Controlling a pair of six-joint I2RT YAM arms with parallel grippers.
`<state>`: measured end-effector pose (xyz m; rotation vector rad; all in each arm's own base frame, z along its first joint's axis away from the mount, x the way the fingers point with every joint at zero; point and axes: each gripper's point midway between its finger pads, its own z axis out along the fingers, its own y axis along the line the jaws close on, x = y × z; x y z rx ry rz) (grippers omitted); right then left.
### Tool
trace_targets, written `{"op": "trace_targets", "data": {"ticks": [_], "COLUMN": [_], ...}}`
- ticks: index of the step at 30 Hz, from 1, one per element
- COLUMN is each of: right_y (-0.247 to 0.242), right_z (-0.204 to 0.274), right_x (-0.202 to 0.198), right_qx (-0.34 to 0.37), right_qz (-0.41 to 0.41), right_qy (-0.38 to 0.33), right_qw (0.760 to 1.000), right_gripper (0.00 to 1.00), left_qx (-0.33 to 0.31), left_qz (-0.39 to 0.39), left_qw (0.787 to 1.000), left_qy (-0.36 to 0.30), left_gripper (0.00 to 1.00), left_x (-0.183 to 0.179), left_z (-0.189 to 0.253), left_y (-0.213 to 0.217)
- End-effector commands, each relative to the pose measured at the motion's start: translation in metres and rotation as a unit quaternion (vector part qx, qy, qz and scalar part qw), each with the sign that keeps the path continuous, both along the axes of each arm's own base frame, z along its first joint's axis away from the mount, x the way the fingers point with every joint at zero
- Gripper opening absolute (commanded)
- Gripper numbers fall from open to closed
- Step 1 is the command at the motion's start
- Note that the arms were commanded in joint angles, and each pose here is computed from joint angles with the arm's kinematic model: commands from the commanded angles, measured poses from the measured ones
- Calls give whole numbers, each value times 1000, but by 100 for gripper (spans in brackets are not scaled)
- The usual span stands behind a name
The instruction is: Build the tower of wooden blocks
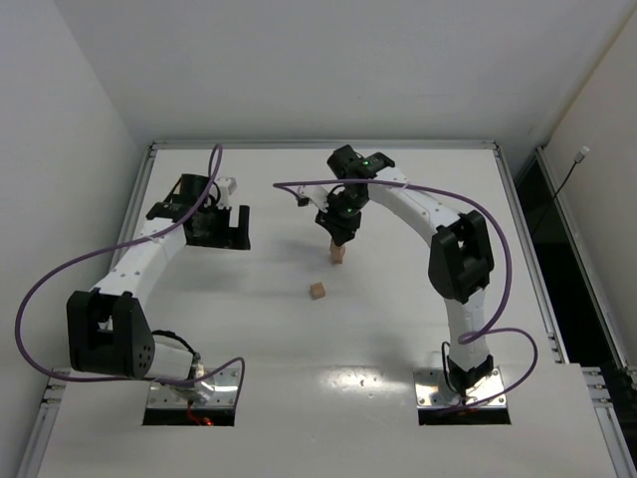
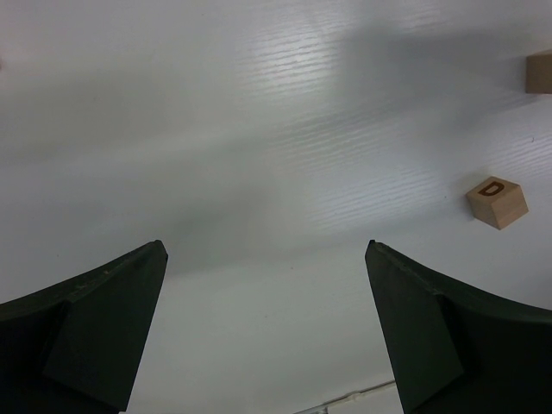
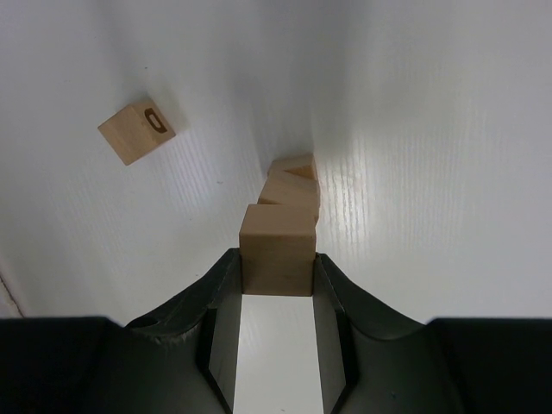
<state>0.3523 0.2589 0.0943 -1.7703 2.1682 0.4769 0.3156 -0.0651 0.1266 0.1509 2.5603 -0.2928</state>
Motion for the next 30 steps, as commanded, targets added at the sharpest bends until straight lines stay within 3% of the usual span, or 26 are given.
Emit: {"op": "trace_targets", "data": {"ticks": [1, 8, 12, 15, 16, 18, 26, 30], "right_y": [5, 4, 1, 1, 0, -1, 1, 0], "right_z": [8, 8, 5, 9, 7, 8, 35, 79], "right_x": [12, 16, 15, 15, 13, 11, 4, 5], "right_qx": [13, 8, 2, 4, 2, 2, 32, 71], "right_qz": [-6, -13, -14, -14, -14, -14, -9, -20], "right_qy": [-15, -22, -21, -25, -21, -21, -42, -104], "right_qw": [1000, 1000, 1000, 1000, 1000, 1000, 999, 992], "right_gripper": [11, 16, 33, 39, 46, 51, 60, 60], "left_qx": [-16, -24, -24, -24, -24, -24, -22, -27], "left_qz": [4, 3, 3, 3, 3, 3, -1, -11], "left_qw": [999, 999, 999, 999, 999, 999, 999, 999], "left_qy": [-32, -27, -27, -27, -27, -27, -28, -36], "left_gripper": [100, 100, 100, 100, 100, 100, 100, 100], "left_x": [14, 12, 12, 12, 12, 12, 12, 8], "left_z": [20, 17, 17, 17, 17, 17, 17, 21], "left_y": [-1, -1, -1, -1, -1, -1, -1, -3]}}
